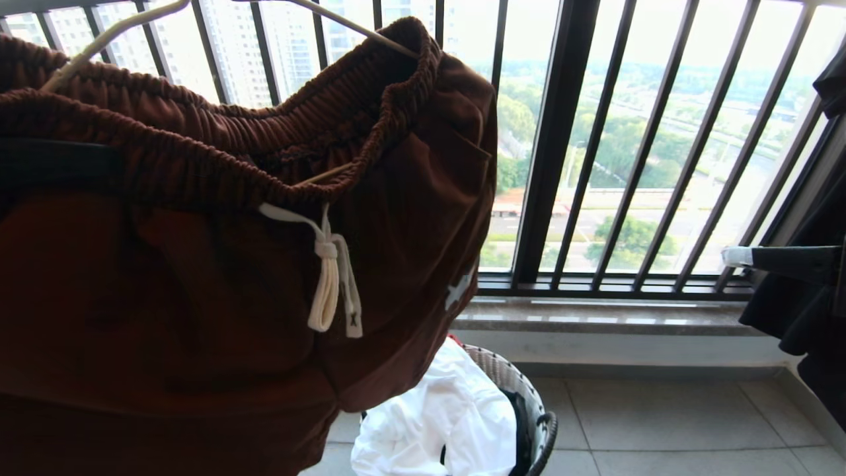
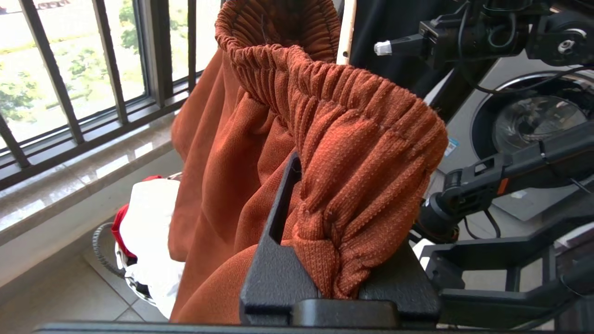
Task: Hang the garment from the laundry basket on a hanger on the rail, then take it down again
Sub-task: Hang the clothes rack on the clothesline
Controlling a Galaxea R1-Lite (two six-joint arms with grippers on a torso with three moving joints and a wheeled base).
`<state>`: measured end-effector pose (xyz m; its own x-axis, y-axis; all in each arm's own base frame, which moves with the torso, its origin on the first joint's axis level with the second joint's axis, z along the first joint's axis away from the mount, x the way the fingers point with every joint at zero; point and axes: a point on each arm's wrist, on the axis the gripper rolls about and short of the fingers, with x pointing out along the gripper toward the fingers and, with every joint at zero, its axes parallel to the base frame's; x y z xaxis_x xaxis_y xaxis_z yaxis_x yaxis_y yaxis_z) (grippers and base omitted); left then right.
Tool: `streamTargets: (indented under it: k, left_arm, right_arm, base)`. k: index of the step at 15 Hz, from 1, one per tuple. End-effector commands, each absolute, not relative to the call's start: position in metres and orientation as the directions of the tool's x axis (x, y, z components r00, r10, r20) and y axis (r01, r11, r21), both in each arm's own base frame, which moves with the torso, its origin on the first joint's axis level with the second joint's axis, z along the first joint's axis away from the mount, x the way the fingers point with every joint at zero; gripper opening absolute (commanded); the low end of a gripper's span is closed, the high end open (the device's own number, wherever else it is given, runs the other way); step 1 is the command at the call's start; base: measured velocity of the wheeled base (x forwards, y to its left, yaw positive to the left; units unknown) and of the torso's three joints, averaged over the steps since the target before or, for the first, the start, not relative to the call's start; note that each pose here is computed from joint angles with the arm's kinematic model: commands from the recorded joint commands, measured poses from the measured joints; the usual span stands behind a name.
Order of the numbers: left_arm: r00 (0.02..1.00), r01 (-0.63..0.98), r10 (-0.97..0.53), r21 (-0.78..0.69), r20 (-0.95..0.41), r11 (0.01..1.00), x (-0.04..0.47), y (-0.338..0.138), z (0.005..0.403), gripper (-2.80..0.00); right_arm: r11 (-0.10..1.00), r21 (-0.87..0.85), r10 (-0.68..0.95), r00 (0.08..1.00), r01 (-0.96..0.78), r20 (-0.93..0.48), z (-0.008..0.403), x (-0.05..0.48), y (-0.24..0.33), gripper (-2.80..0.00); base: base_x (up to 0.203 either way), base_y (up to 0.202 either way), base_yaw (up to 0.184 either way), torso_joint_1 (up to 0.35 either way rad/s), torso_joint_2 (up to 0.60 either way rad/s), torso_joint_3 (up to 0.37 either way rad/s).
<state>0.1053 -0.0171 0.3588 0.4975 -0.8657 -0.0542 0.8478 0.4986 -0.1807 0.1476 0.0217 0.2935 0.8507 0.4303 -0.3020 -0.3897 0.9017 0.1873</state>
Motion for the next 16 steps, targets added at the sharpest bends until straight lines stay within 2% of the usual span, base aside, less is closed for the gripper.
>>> streamTargets:
  k: [1, 5, 16]
  left_arm:
    - [0.479, 0.859, -0.877, -0.178, -0.050, 0.479, 0.093, -0.018, 0.354, -2.80]
    - [0.472, 0.859, -0.880, -0.194, -0.058, 0.473, 0.087, -0.018, 0.345, -2.80]
    - [0.447, 0.878, -0.893, -0.167, -0.044, 0.448, 0.068, -0.020, 0.342, -2.80]
  right_arm:
    - [0.901, 0.186, 0.433, 0.851, -0.393, -0.296, 0.291, 0.139, 0.021, -2.80]
    - [0.901, 0.194, 0.432, 0.845, -0.389, -0.314, 0.283, 0.136, 0.021, -2.80]
    - [0.901, 0.189, 0.432, 0.849, -0.391, -0.304, 0.281, 0.136, 0.021, -2.80]
  base:
    - [0.000, 0.000, 0.000, 0.000, 0.00, 0.000]
    - [0.000, 0.000, 0.000, 0.025, -0.19, -0.270]
    - [0.000, 0.000, 0.000, 0.124, -0.48, -0.325]
